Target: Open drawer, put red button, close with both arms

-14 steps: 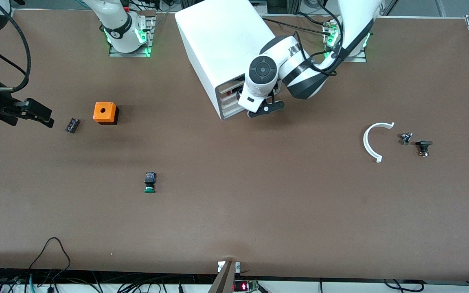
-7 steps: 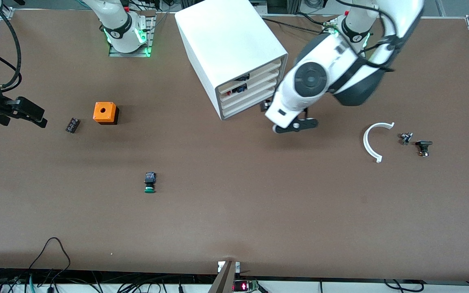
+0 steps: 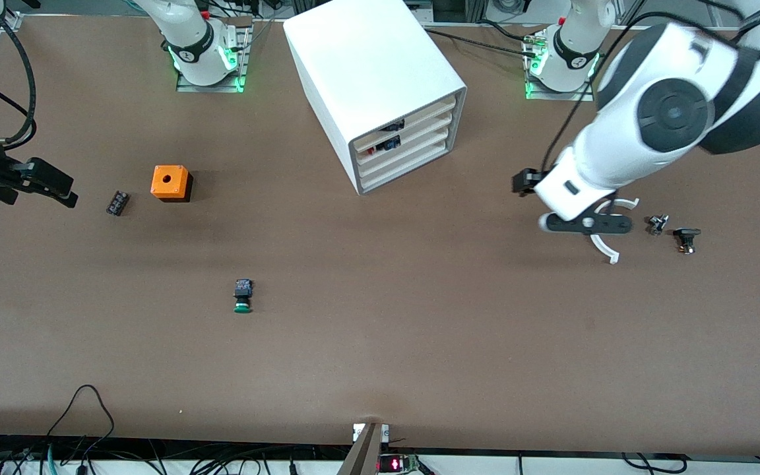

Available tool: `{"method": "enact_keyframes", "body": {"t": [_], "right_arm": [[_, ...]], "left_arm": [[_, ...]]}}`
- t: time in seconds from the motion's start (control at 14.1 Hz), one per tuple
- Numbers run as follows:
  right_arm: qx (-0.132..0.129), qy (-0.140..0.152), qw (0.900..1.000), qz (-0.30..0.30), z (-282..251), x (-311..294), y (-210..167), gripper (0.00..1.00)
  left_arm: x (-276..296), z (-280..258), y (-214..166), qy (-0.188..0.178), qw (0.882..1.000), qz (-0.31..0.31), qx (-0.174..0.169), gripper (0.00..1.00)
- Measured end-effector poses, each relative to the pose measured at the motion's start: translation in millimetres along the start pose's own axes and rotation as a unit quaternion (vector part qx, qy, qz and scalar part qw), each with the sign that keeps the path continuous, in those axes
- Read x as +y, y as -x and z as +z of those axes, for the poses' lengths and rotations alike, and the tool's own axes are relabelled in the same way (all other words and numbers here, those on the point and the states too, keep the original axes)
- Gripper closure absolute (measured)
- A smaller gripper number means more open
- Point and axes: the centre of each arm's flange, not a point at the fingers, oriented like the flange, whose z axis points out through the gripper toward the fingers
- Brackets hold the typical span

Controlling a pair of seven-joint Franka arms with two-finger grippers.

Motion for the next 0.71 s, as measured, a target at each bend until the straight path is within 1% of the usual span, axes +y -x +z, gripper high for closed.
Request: {"method": "enact_keyframes", "body": {"t": [0.21,0.35,0.42,0.5,0.57,0.64,0.71], "right_arm": [[-0.001,0.0,1.0,0.0,1,0,0,0.0],[-0.001,0.0,1.0,0.0,1,0,-1,0.0],[-0.002,0.0,1.0,0.0,2,0,-1,0.0],[-0.002,0.0,1.0,0.0,3,0,-1,0.0],[-0.003,0.0,1.0,0.0,3,0,-1,0.0],[-0.003,0.0,1.0,-0.001,4,0,-2,0.0],[-0.003,0.0,1.0,-0.001,4,-1,-2,0.0]], "left_arm": [[-67,-30,7,-0.022,0.999,0.043,0.026,0.0],[-112,-40,16,-0.026,0.998,0.046,0.036,0.0],[-135,-42,22,-0.024,0.998,0.039,0.045,0.0],[-154,-44,27,-0.021,0.997,0.029,0.063,0.0],[-166,-46,30,-0.017,0.996,0.022,0.085,0.0],[-172,-45,34,-0.006,0.995,0.015,0.099,0.0],[-174,-42,38,0.008,0.994,0.01,0.104,0.0]]}}
